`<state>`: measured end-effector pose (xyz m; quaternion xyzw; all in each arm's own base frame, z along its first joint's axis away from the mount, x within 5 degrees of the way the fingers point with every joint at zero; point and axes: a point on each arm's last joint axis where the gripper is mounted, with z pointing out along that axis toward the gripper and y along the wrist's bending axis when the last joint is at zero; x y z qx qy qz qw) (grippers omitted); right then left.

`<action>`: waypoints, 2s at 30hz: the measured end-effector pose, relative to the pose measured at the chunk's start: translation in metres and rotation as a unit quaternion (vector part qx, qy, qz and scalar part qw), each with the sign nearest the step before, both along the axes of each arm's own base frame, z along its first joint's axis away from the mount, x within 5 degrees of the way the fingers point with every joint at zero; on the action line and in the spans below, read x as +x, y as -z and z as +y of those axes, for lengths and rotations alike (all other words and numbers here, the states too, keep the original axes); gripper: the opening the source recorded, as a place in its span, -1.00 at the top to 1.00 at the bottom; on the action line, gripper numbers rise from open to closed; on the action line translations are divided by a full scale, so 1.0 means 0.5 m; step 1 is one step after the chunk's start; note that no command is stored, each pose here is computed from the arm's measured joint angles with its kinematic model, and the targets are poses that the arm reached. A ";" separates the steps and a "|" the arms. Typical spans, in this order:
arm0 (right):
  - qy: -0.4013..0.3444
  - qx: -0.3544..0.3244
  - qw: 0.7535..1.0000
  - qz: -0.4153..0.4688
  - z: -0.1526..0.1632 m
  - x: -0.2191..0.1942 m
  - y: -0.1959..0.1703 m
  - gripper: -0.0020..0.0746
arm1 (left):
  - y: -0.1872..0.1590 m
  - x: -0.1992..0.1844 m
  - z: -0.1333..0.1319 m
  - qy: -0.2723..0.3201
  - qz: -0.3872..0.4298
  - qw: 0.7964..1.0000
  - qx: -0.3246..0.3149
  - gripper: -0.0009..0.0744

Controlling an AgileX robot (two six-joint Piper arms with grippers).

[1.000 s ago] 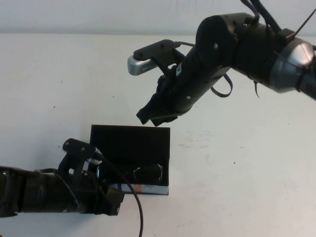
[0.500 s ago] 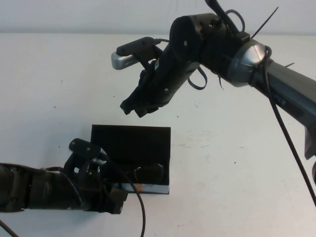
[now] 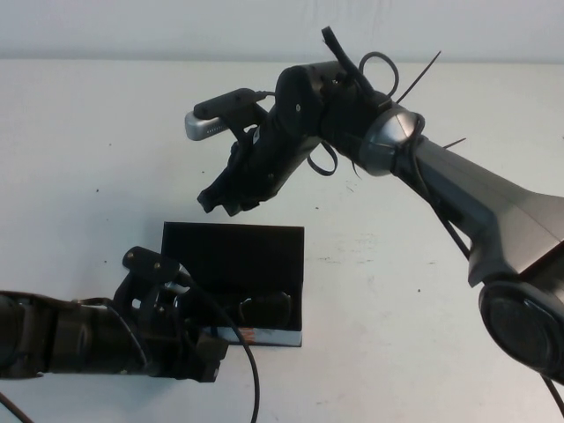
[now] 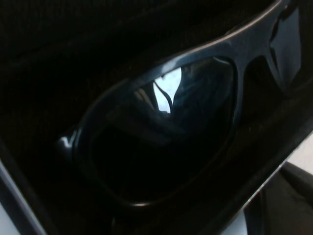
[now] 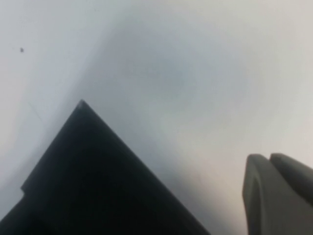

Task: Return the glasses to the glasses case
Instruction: Close the glasses case

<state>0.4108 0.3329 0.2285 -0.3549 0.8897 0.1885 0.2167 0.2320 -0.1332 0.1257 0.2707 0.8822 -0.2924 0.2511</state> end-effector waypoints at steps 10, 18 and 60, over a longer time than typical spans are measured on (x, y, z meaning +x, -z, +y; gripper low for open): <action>-0.009 -0.011 0.999 0.035 0.001 -0.007 0.020 0.98 | 0.000 0.000 0.000 0.000 0.000 1.000 0.000 0.98; -0.014 -0.013 0.998 0.060 -0.007 -0.010 0.011 0.98 | 0.000 -0.001 -0.001 0.003 -0.001 1.000 0.000 0.98; -0.051 -0.041 0.981 0.184 -0.005 -0.160 0.008 0.98 | 0.000 0.000 0.000 0.011 -0.011 1.000 0.011 0.98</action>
